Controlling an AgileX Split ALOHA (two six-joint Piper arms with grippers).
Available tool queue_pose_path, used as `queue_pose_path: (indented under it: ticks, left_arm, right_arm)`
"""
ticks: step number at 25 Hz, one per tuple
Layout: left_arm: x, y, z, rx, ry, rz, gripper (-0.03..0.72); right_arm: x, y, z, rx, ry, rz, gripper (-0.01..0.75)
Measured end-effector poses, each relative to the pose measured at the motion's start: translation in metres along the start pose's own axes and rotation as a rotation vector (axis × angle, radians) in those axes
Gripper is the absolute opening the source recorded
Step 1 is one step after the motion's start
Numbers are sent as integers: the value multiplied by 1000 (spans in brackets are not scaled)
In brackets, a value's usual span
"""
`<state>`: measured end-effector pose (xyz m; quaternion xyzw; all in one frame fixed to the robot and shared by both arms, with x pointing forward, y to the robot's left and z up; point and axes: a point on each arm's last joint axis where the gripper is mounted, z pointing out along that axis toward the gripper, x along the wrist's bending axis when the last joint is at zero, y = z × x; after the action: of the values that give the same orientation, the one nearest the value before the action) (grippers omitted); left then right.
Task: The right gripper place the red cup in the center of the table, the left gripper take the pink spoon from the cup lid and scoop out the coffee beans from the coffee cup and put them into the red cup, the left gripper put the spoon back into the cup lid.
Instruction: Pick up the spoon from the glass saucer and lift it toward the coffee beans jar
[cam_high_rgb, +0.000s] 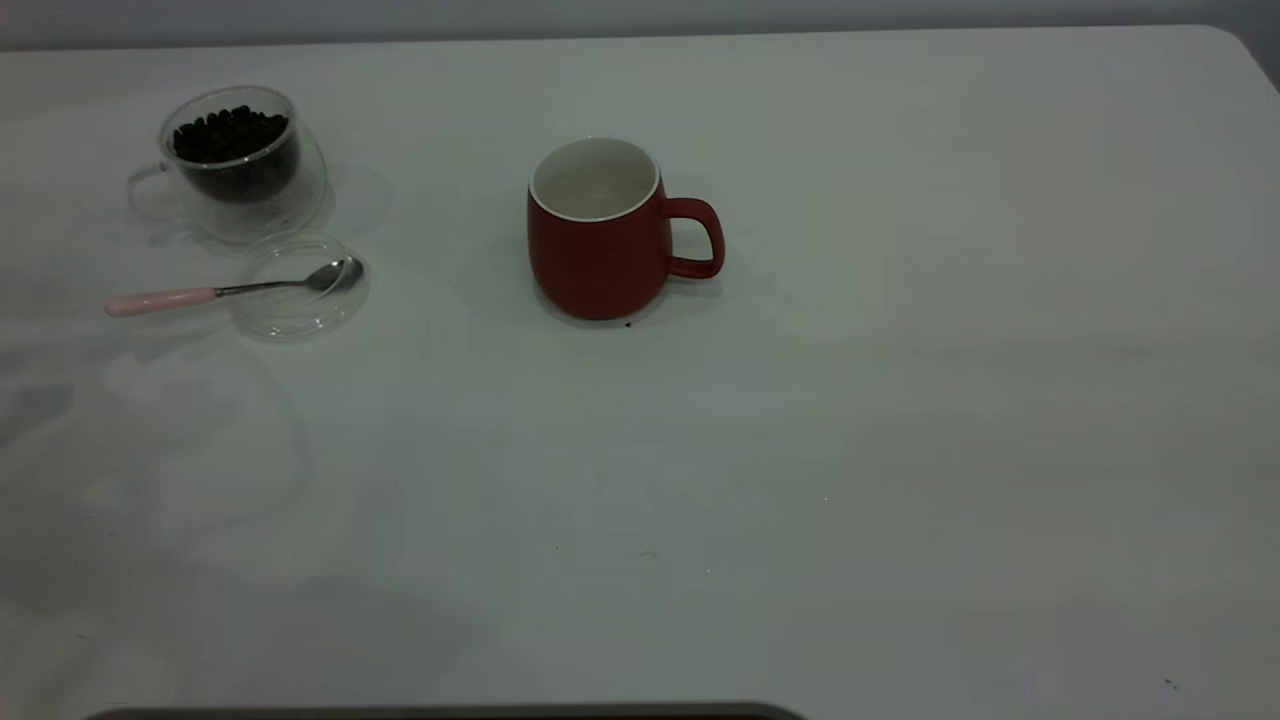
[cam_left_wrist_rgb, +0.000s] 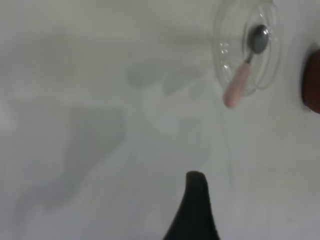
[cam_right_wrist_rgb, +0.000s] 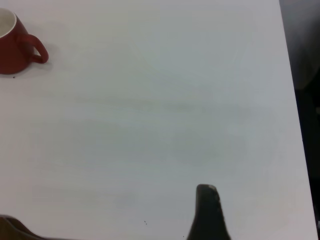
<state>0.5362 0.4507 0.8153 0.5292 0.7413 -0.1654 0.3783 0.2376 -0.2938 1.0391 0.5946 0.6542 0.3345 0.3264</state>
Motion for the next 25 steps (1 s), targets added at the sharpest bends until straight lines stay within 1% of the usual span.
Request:
queue_pose_path:
  ticks: [6, 9, 14, 19, 25]
  left_arm:
    - [23, 6, 24, -2, -74, -36, 718]
    - [26, 9, 38, 22, -96, -30, 716]
    - [19, 14, 63, 64, -137, -5, 712]
    - [4, 18, 81, 58, -161, 6, 705]
    - [-7, 20, 90, 50, -183, 9, 694]
  right_arm:
    - [0, 0, 0, 0, 0, 0, 591]
    - [0, 0, 0, 0, 0, 0, 591]
    - [0, 0, 0, 0, 0, 0, 591]
    - [0, 0, 0, 0, 0, 0, 591]
    - [0, 0, 0, -1, 0, 0, 591]
